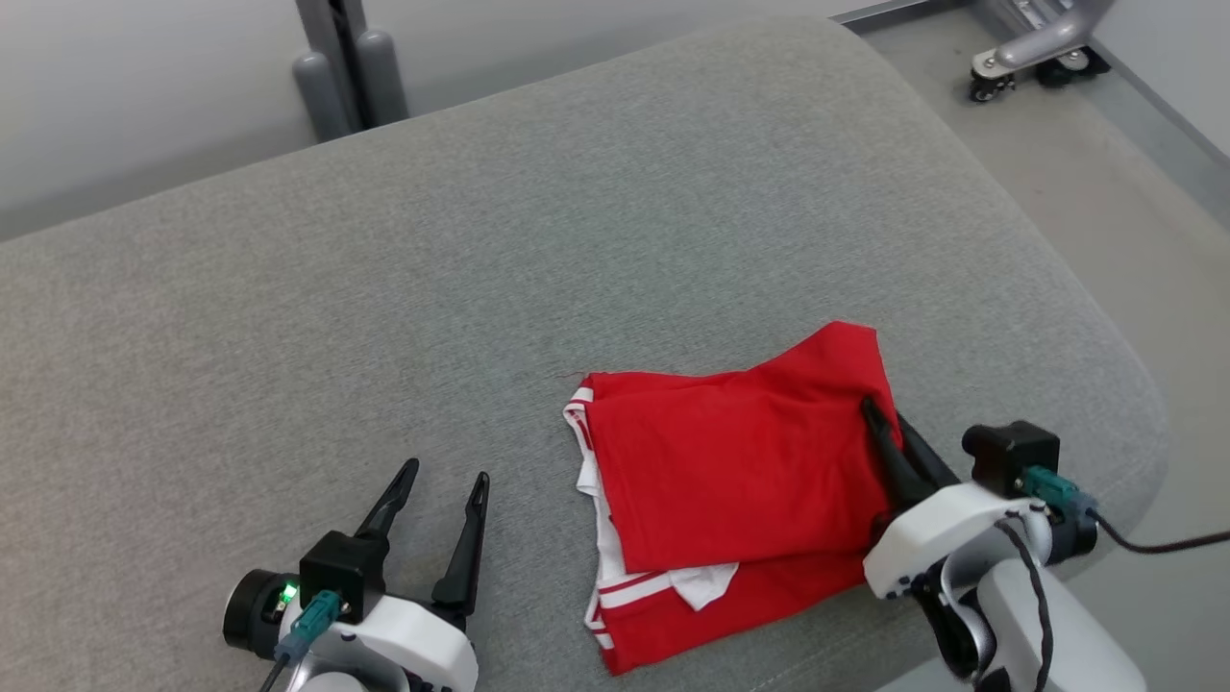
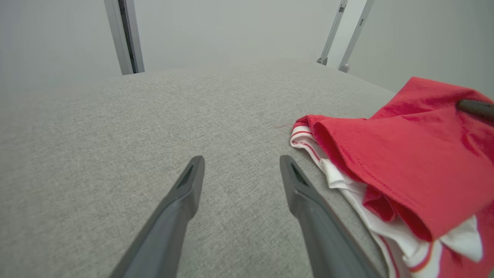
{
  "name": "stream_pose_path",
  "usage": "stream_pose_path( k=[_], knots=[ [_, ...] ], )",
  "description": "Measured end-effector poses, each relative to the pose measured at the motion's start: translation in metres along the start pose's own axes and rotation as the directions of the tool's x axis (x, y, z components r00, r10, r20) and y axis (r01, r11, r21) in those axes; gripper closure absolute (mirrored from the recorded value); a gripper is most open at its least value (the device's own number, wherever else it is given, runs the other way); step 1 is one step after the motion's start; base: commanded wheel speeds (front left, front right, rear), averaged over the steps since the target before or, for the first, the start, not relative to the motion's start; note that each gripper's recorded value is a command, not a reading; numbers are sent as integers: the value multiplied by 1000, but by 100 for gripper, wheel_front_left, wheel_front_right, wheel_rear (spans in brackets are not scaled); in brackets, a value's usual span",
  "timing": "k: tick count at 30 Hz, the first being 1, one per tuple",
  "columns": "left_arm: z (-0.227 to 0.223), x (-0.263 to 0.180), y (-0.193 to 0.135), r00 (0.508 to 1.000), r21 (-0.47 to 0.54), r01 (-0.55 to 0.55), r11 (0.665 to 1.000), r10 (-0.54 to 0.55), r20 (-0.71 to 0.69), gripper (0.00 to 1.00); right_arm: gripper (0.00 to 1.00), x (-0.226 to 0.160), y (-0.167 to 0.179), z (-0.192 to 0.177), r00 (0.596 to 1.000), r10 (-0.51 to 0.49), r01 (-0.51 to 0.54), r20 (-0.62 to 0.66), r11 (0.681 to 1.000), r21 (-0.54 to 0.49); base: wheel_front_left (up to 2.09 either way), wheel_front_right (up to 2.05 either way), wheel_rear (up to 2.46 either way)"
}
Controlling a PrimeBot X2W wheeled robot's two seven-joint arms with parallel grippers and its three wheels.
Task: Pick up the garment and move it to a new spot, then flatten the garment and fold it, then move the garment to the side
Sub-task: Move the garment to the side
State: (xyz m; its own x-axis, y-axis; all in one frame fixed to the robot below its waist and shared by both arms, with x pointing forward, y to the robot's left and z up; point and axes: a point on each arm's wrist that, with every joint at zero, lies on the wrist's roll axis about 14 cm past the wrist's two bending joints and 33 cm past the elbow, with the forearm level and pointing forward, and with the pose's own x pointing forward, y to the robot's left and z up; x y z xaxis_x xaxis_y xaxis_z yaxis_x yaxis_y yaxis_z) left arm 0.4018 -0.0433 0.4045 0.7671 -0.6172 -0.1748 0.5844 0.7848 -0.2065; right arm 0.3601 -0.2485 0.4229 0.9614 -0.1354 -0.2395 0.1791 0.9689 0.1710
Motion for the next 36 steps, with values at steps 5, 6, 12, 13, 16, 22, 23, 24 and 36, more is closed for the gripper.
stream_pose_path(
  k=[5,6,12,13,16,22,23,24,36],
  knots=[
    [3,-2,23,999,12,-51,999,51,12,0,100,40,8,27,998,65,-61,24,987,-146,0,0,0],
    [3,-3,28,998,11,-64,998,64,14,0,100,49,8,32,997,70,-64,27,984,-165,0,0,0],
    [2,-14,60,989,15,-145,989,145,20,0,100,95,-30,62,999,6,5,35,952,-305,0,0,0],
    [2,-16,65,987,14,-159,987,159,21,0,100,101,-36,65,999,-11,21,36,948,-318,0,0,0],
    [-2,-22,79,981,12,-194,981,193,13,0,100,116,-63,75,997,-74,81,34,929,-362,0,0,0],
    [-6,-30,97,970,15,-241,970,241,6,0,100,126,-122,88,974,-224,217,34,882,-417,0,0,0],
    [-5,-30,100,969,15,-246,969,245,10,0,100,128,-127,90,971,-238,230,36,874,-428,0,0,0],
    [-4,-31,102,968,16,-252,968,252,13,0,100,129,-132,92,967,-252,245,41,870,-429,0,0,0],
    [0,-39,114,957,19,-289,957,289,23,0,0,141,-120,129,953,-260,302,154,851,-430,0,0,0]
  ],
)
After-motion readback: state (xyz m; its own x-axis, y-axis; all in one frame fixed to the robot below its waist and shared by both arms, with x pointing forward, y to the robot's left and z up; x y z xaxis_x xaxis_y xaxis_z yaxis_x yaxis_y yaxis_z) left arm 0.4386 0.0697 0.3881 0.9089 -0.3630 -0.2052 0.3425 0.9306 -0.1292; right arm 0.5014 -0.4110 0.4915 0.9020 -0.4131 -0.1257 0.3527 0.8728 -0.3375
